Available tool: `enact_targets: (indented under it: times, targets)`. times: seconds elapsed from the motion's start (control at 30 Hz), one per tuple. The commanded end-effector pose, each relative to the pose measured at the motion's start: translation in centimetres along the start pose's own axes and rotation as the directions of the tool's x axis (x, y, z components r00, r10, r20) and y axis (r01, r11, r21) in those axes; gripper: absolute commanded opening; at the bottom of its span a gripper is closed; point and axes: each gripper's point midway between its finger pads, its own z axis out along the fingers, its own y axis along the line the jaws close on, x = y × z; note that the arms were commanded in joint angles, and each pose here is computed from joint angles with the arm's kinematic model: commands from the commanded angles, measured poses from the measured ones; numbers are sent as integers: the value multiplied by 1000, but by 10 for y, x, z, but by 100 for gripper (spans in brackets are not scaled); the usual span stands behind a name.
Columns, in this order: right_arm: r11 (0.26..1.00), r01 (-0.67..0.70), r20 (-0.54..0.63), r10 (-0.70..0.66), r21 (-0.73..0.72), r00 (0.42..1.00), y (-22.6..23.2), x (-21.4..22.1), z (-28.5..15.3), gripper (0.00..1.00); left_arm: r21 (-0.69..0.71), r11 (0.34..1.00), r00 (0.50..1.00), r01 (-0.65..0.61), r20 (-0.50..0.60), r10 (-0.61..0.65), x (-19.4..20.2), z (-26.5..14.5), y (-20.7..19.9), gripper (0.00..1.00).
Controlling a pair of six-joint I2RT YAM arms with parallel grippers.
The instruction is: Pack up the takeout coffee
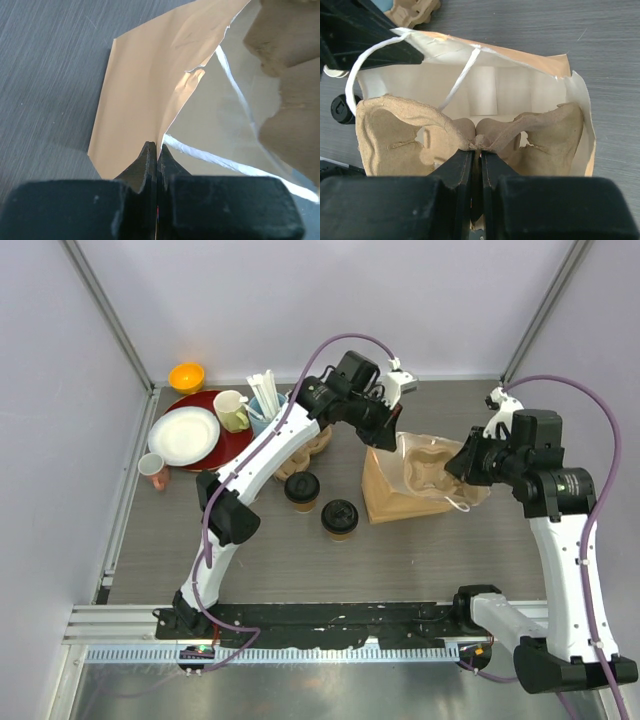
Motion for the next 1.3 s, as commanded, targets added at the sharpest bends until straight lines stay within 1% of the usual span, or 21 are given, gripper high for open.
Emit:
enact_targets:
  times: [0.0,0.07,0.13,0.2,0.3,0.33,0.4,0.43,0.47,0.5,0.57,0.6,0.67,0.73,0.8,0.87,0.9,1.0,1.07,1.17,1.27]
  targets:
    - [1000,9,-1,-9,20,1000,-7,-6,21,1,84,995,995,-60,81,54,-26,-14,-25,0]
    - [1000,17,84,-16,-6,996,1,-29,27,1,91,991,993,-101,62,96,-21,-11,-34,0]
    - [999,47,104,-44,-18,994,7,-41,37,1,111,989,994,-101,51,95,-17,-9,-38,0]
    - [996,82,91,-84,29,992,3,-43,43,1,123,989,995,-88,46,83,-16,-9,-40,0]
    - [981,184,25,-186,57,982,7,-29,52,1,138,986,994,-94,62,86,-20,-13,-42,0]
    - [976,213,-5,-213,36,977,10,-20,53,1,137,990,997,-44,65,35,-22,-15,-38,0]
    - [967,255,-7,-255,-16,967,17,-12,43,1,103,995,996,17,89,-27,-28,-16,-24,0]
    - [963,267,-25,-267,-26,963,16,-3,40,1,65,996,993,60,102,-66,-31,-21,-9,0]
    - [961,276,-7,-276,-27,961,16,0,30,1,-2,997,991,72,113,-72,-32,-21,7,0]
    - [959,282,-23,-283,-32,959,14,7,29,1,-34,996,991,84,107,-80,-28,-21,16,0]
    - [960,276,-69,-278,-37,958,11,20,29,1,-57,995,992,78,106,-72,-27,-22,20,0]
    - [963,268,-106,-270,-36,957,7,29,35,1,-42,996,992,81,104,-76,-27,-21,16,0]
    - [971,238,-128,-239,-23,963,4,36,46,1,-11,997,992,82,101,-81,-27,-19,8,0]
    - [985,175,-106,-174,-3,979,3,37,63,1,25,998,993,63,96,-65,-28,-17,-6,0]
    - [986,164,-71,-163,13,984,7,35,76,1,51,997,995,58,82,-62,-26,-14,-17,0]
    - [985,161,-59,-158,60,986,4,32,82,1,60,997,996,52,75,-56,-25,-13,-24,0]
    - [984,170,-62,-167,50,984,10,32,85,1,62,996,996,59,65,-63,-22,-10,-25,0]
    - [976,167,-106,-153,142,983,-2,40,99,1,57,994,994,88,54,-91,-19,-7,-25,0]
    - [966,143,-92,-126,214,988,-10,40,102,1,60,992,993,108,38,-110,-15,-5,-27,0]
    - [963,137,-62,-126,230,990,-5,42,108,1,76,988,990,138,26,-140,-14,-7,-34,0]
    - [965,149,-44,-143,215,989,0,44,110,1,45,989,990,139,26,-140,-14,-9,-30,0]
